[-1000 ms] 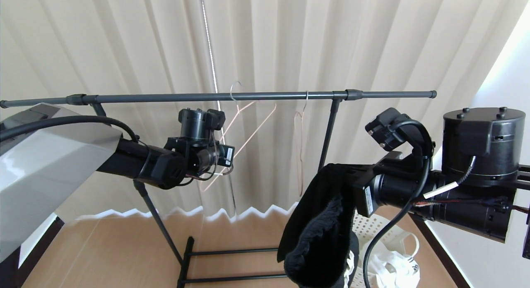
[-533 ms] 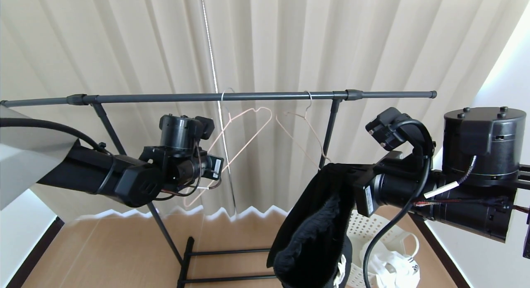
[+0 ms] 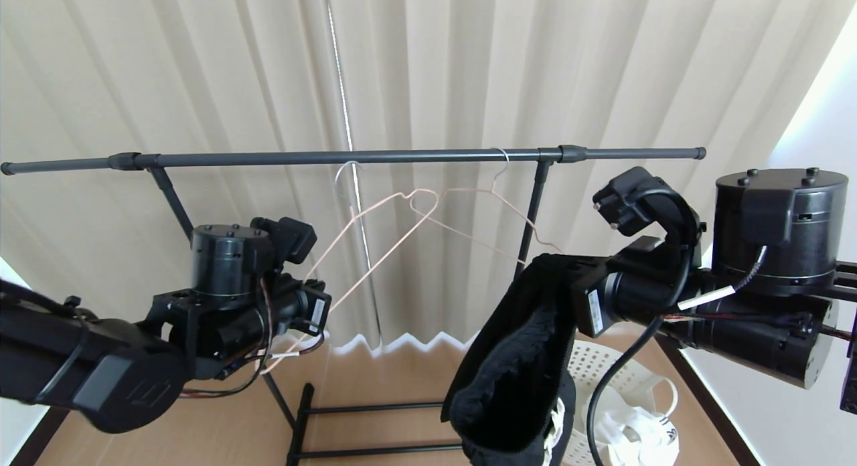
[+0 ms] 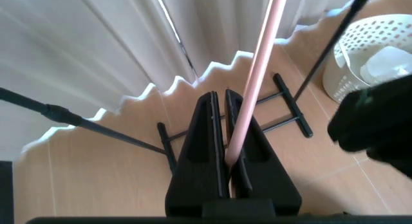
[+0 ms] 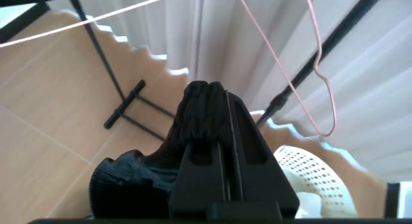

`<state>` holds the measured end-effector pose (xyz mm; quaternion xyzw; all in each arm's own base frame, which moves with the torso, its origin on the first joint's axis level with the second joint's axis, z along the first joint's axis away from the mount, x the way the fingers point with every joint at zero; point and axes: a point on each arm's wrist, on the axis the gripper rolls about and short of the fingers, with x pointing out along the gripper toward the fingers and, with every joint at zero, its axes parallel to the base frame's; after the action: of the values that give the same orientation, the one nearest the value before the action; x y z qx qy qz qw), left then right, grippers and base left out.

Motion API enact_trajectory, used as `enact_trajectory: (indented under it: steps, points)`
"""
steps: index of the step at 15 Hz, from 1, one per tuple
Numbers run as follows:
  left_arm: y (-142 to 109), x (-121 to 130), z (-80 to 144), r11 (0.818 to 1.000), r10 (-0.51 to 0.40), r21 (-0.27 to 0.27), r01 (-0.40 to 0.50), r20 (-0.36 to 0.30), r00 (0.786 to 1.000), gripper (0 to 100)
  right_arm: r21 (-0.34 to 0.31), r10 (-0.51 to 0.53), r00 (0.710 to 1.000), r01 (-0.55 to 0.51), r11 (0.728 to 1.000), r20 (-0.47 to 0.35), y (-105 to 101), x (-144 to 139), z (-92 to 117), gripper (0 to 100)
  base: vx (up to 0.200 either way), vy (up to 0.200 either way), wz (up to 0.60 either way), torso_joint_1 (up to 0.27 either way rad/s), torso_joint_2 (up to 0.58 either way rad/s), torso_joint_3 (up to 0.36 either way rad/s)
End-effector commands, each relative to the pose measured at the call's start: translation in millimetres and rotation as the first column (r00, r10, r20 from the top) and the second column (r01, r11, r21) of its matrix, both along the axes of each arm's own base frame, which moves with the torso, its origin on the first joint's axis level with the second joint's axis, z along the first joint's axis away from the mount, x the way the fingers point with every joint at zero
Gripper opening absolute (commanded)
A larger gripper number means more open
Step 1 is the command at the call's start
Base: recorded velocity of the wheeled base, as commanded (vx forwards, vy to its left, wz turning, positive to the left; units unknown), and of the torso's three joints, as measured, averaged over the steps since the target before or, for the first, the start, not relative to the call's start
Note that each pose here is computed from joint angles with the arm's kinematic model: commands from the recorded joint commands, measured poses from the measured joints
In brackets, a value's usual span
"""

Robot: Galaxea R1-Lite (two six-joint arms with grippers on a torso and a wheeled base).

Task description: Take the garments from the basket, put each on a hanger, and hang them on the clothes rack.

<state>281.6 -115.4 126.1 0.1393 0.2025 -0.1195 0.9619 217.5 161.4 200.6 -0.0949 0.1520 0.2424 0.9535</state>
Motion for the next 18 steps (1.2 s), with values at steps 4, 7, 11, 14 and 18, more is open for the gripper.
enact_trajectory:
  steps: [4,7,11,14,18]
  points:
    - [12,-57,11,0.987,-0.16,0.005,0.16,0.017,0.987,0,-0.081,-0.178,0.984,0.18,0.98,0.03,11,21,-10,0,0.0,0.0,0.0,0.0,0.0,0.0]
    - [6,-75,8,0.969,-0.248,0.02,0.248,0.009,0.969,0,-0.104,-0.262,0.964,0.266,0.958,0.053,15,31,-12,0,0.0,0.0,0.0,0.0,0.0,0.0]
    - [0,-86,4,0.955,-0.296,0.033,0.296,-0.006,0.955,0,-0.116,-0.357,0.931,0.364,0.924,0.076,15,47,-13,0,0.0,0.0,0.0,0.0,0.0,0.0]
    - [-1,-91,6,0.949,-0.313,0.032,0.313,0.003,0.95,0,-0.131,-0.432,0.897,0.441,0.888,0.091,13,62,-17,0,0.0,0.0,0.0,0.0,0.0,0.0]
    - [-4,-96,5,0.941,-0.336,0.035,0.336,-0.003,0.942,0,-0.126,-0.485,0.87,0.493,0.861,0.09,11,76,-22,0,0.0,0.0,0.0,0.0,0.0,0.0]
